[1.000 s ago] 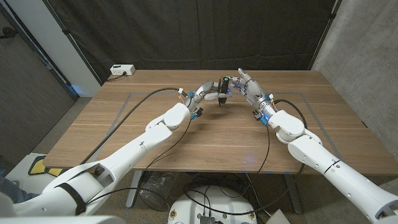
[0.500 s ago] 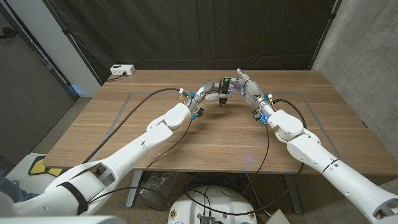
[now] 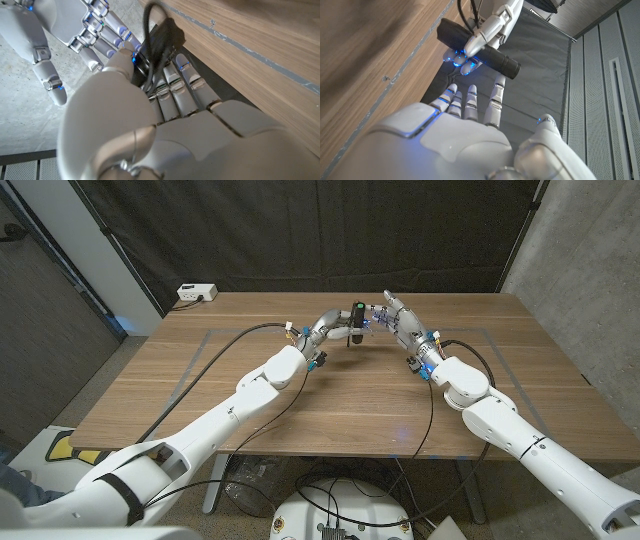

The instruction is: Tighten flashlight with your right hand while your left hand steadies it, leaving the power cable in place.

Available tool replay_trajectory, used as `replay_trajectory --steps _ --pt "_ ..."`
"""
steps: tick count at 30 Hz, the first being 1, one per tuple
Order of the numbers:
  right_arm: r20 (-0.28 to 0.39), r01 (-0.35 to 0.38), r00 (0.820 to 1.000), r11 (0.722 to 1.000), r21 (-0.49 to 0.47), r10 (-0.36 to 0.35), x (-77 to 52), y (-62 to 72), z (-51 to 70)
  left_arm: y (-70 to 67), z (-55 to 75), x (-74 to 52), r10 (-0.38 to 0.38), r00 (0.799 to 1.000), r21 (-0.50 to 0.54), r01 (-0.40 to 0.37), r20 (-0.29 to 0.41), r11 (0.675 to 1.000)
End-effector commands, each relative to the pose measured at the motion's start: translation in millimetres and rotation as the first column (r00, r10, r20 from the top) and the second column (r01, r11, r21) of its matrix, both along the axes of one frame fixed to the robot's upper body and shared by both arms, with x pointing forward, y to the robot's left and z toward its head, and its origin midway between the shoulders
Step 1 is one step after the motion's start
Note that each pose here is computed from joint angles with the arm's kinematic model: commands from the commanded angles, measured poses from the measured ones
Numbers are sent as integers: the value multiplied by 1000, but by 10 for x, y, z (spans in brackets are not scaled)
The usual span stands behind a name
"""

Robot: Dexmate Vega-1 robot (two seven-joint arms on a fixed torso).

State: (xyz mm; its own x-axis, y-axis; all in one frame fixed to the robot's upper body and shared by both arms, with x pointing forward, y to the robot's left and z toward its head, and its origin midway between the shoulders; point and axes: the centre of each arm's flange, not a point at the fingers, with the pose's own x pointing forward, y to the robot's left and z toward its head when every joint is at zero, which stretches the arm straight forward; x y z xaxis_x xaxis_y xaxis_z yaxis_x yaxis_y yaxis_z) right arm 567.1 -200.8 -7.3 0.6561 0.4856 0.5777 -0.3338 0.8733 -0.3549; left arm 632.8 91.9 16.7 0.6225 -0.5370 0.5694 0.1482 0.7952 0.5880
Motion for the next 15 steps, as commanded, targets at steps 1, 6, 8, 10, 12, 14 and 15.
replay_trajectory --steps 1,6,8,10,12,14,15 --pt "7 1 1000 1000 -12 -1 -38 -21 7 30 -13 13 8 1000 -33 -9 -20 999" --pt "21 5 1000 1000 -11 -5 -61 -48 13 25 -10 12 6 1000 -32 -7 -21 999" --pt "21 16 1000 1000 -5 -16 -69 -67 9 18 -9 11 4 1000 -27 -5 -21 1000" --pt "2 21 1000 1000 5 -21 -76 -83 -6 10 -10 9 2 1000 -23 -2 -22 1000" --pt "-18 14 1000 999 29 -14 -65 -94 -33 2 -12 6 -1 1000 -19 1 -24 1000" --pt "-24 13 1000 999 33 -12 -59 -97 -46 -5 -16 1 -3 1000 -16 2 -24 1000" --pt "-25 14 1000 999 32 -14 -60 -96 -48 -7 -18 -1 -3 1000 -14 2 -24 1000"
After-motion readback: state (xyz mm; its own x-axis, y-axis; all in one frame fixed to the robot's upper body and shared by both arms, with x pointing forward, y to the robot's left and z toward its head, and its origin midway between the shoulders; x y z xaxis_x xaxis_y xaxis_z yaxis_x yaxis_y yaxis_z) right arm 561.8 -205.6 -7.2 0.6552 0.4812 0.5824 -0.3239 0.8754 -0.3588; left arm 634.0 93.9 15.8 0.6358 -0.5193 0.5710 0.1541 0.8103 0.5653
